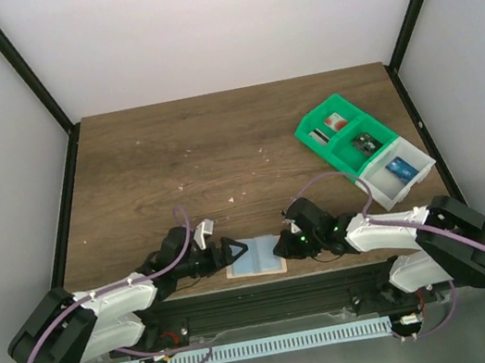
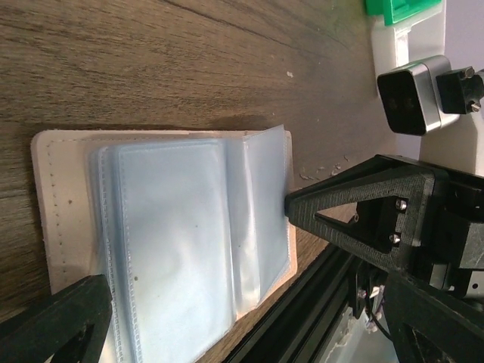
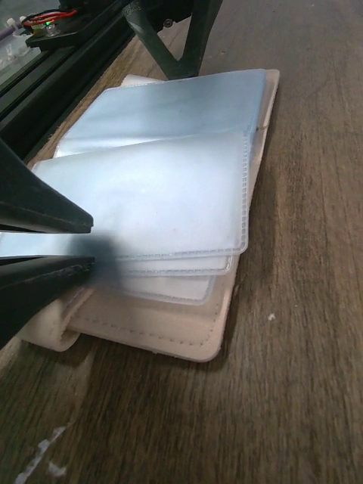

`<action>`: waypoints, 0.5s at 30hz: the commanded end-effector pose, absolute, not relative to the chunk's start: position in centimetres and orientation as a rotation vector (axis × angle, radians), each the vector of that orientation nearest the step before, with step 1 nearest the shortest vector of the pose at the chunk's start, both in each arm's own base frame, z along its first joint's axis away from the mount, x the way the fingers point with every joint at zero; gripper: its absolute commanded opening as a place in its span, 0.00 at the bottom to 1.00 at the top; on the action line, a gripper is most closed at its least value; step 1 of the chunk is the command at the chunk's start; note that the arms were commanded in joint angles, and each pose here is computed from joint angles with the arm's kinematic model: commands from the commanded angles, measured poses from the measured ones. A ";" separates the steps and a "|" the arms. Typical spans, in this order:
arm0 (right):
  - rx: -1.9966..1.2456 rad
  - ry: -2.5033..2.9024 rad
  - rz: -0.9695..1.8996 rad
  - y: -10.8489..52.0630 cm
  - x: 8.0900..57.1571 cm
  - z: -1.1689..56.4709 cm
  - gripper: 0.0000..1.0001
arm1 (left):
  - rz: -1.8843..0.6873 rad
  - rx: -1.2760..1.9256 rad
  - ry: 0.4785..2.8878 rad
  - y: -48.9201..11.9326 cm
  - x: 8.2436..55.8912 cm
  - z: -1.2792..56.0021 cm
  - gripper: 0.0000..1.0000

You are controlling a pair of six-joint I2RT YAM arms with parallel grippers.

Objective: Take the credit cards out of the card holder

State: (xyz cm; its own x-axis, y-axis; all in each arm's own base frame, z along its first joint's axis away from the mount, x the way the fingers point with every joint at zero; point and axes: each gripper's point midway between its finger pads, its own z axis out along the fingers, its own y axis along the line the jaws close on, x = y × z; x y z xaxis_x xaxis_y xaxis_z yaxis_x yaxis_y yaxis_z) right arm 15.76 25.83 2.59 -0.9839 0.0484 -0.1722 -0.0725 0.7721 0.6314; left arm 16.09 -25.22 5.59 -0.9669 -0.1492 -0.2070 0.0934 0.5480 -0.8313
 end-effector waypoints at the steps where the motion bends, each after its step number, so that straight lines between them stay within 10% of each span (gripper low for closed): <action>1: 0.024 2.832 0.879 24.3 15.5 0.2 0.11 | -1.417 -0.054 2.517 -25.2 15.9 5.5 1.00; 7: 0.039 2.847 0.858 24.0 15.3 -0.4 0.10 | -1.598 -0.016 2.521 -26.6 14.6 6.0 0.88; 15: 0.057 2.860 0.863 23.5 14.8 -1.2 0.06 | -1.770 0.054 2.442 -28.2 14.1 8.3 0.38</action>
